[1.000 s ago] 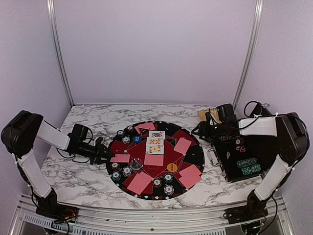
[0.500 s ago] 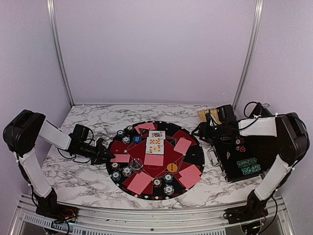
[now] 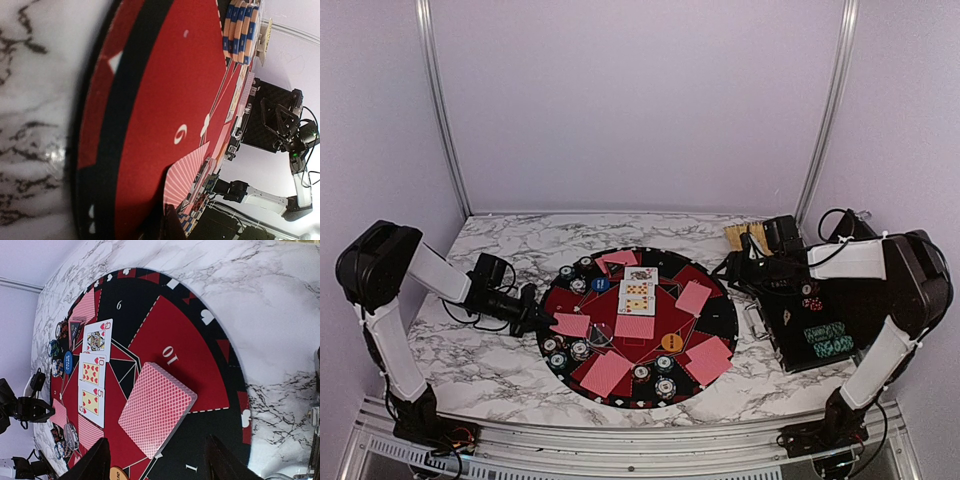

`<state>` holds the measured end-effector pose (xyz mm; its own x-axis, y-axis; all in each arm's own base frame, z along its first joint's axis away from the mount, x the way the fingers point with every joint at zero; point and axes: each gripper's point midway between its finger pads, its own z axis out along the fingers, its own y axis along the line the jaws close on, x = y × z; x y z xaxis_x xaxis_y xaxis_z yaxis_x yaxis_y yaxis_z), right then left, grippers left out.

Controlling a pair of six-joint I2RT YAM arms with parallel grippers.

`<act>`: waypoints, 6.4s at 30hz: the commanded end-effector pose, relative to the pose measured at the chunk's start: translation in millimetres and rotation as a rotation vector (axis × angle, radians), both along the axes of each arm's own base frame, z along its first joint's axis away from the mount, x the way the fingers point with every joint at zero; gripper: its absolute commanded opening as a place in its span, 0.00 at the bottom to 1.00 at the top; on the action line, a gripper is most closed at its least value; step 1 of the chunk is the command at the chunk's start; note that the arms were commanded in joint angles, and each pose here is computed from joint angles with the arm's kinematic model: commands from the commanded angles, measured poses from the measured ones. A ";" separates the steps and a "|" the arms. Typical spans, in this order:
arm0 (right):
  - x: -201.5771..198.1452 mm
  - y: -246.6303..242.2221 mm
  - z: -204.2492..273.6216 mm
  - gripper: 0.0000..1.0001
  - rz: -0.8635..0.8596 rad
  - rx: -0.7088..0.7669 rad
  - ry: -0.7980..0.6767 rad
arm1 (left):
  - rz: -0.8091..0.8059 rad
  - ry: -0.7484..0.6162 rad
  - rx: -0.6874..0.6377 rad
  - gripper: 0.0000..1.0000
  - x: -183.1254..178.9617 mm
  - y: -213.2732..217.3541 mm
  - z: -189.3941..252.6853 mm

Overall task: Distribute texas hold em gaming equipment
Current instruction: Pick up the poker card from the dealer area, then distribute the poker card in the community card area, then adjust the poker chips pile in the dealer area.

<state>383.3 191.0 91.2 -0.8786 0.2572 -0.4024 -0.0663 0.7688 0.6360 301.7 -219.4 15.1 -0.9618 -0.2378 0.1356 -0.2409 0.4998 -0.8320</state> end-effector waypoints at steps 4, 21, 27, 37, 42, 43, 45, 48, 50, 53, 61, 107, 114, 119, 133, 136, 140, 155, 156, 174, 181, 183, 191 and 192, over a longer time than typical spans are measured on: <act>0.5 3.9 12.0 0.62 0.003 0.008 -0.033 | 0.052 -0.013 -0.007 0.00 22.6 4.0 5.6; 3.4 9.3 22.7 0.62 0.018 -0.002 -0.066 | 0.036 -0.184 -0.108 0.00 46.5 -4.5 80.4; 2.0 8.5 25.9 0.62 0.016 -0.011 -0.075 | -0.014 -0.208 -0.111 0.00 33.5 -37.5 98.1; -4.4 5.2 31.2 0.62 0.018 -0.023 -0.091 | -0.078 -0.243 -0.057 0.00 1.6 -103.1 107.8; -6.7 4.7 31.6 0.62 0.020 -0.022 -0.094 | -0.115 -0.232 -0.015 0.00 -15.4 -131.4 96.5; -6.7 4.9 32.5 0.62 0.022 -0.021 -0.097 | -0.123 -0.231 -0.007 0.00 -17.9 -136.6 94.6; -7.1 4.4 32.9 0.62 0.024 -0.022 -0.099 | -0.132 -0.230 0.006 0.00 -20.5 -143.9 91.5; -9.0 4.0 32.0 0.62 0.026 -0.026 -0.098 | -0.144 -0.236 0.027 0.00 -23.1 -150.7 89.8; -9.5 3.5 31.4 0.62 0.026 -0.028 -0.098 | -0.153 -0.232 0.062 0.00 -25.2 -153.5 85.8; -10.1 3.2 31.0 0.62 0.027 -0.027 -0.099 | -0.155 -0.227 0.090 0.00 -27.3 -155.5 82.1; -11.8 2.8 29.2 0.62 0.033 -0.028 -0.102 | -0.182 -0.209 0.133 0.00 -35.0 -169.7 67.7; -14.0 3.1 31.7 0.62 0.041 -0.017 -0.115 | -0.228 -0.231 0.308 0.48 -48.4 -152.5 65.7; -14.6 3.5 34.9 0.63 0.042 -0.016 -0.124 | -0.232 -0.288 0.304 0.51 -41.9 -155.2 86.1; -13.4 2.9 38.6 0.64 0.040 -0.023 -0.138 | -0.218 -0.356 0.323 0.58 -30.6 -151.4 107.3; -13.3 17.2 46.3 0.69 0.078 -0.084 -0.170 | -0.063 -0.351 0.497 0.84 -30.2 -47.5 118.1; -14.1 20.9 45.3 0.69 0.090 -0.086 -0.169 | -0.031 -0.310 0.552 0.87 -45.3 -11.1 106.0; -13.6 23.7 45.3 0.69 0.096 -0.085 -0.168 | -0.031 -0.250 0.594 0.89 -70.0 15.9 81.2; -16.5 25.0 45.1 0.69 0.094 -0.092 -0.162 | -0.045 -0.126 0.530 0.90 -96.8 14.7 43.8; -16.8 24.7 45.5 0.69 0.093 -0.093 -0.163 | -0.047 -0.124 0.520 0.90 -96.8 12.7 43.5; -17.6 23.7 47.6 0.69 0.090 -0.095 -0.168 | -0.029 -0.062 0.432 0.89 -97.0 -3.9 29.3; -17.7 23.5 47.6 0.69 0.088 -0.094 -0.168 | -0.021 -0.046 0.420 0.89 -97.1 -6.3 25.0; -17.7 23.3 48.3 0.69 0.088 -0.093 -0.170 | -0.018 -0.043 0.417 0.89 -97.3 -6.5 23.8; -17.9 22.8 48.6 0.69 0.086 -0.095 -0.169 | -0.013 -0.038 0.407 0.89 -96.1 -8.9 21.5; -18.0 22.6 48.2 0.69 0.085 -0.096 -0.169 | -0.015 -0.036 0.406 0.89 -96.3 -9.5 20.9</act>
